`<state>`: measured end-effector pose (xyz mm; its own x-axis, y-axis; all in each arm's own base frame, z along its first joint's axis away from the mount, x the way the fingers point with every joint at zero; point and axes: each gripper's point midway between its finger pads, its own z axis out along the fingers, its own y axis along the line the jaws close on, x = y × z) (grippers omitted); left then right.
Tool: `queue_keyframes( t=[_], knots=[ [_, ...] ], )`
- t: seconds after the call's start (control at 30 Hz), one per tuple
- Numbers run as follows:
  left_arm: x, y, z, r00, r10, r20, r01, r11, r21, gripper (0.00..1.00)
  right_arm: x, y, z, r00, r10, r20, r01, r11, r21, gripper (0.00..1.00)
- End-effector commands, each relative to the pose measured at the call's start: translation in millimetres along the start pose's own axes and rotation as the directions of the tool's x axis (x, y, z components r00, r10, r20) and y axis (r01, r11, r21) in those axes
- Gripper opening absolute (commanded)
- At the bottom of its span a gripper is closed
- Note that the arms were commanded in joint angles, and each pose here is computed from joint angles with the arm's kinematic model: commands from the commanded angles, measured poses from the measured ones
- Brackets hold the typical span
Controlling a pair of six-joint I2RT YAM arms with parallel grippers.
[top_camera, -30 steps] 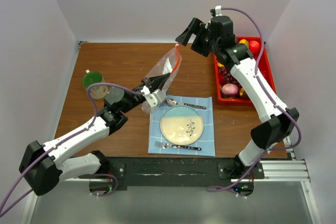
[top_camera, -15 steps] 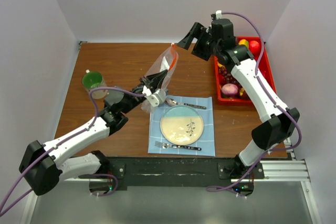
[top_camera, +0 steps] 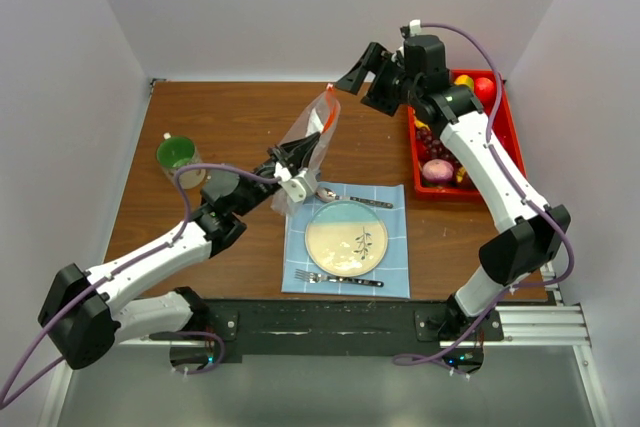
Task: Place the food in the zip-top bag and seal the zipper
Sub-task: Pick up the zipper food storage bag at the center of the board, then open the zipper of the food storage bag.
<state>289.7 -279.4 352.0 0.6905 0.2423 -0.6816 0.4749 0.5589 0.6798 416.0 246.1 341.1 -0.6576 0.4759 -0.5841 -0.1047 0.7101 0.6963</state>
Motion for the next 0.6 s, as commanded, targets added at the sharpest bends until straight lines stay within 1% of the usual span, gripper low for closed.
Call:
queue_keyframes(
  t=[0.0,0.2,0.3,0.4,0.5,0.53,0.57],
  knots=[
    [-11,12,1,0.998,0.042,0.038,-0.04,0.998,-0.052,0.0,-1,22,-7,1.0,0.003,0.005,-0.003,0.996,-0.093,0.84],
    [-9,12,2,0.999,0.043,0.032,-0.041,0.998,-0.055,0.0,16,22,-1,0.999,-0.005,-0.032,0.002,0.996,-0.094,0.8],
    [-7,14,1,0.999,0.049,0.024,-0.047,0.997,-0.064,0.0,21,18,0,0.999,-0.003,-0.041,-0.001,0.996,-0.087,0.76],
    [-6,14,2,0.999,0.048,0.019,-0.047,0.997,-0.069,0.0,22,14,-1,0.999,0.0,-0.036,-0.003,0.997,-0.082,0.7],
    [-3,13,3,0.999,0.039,0.011,-0.038,0.997,-0.071,0.0,25,15,-2,0.999,0.002,-0.042,-0.005,0.996,-0.091,0.58],
    [-3,13,3,0.999,0.038,0.01,-0.038,0.997,-0.07,0.0,24,16,-2,0.999,0.003,-0.04,-0.006,0.996,-0.093,0.47],
    [-1,14,3,0.999,0.035,0.002,-0.035,0.996,-0.077,0.0,25,15,-2,0.999,0.003,-0.041,-0.007,0.996,-0.092,0.42]
  ],
)
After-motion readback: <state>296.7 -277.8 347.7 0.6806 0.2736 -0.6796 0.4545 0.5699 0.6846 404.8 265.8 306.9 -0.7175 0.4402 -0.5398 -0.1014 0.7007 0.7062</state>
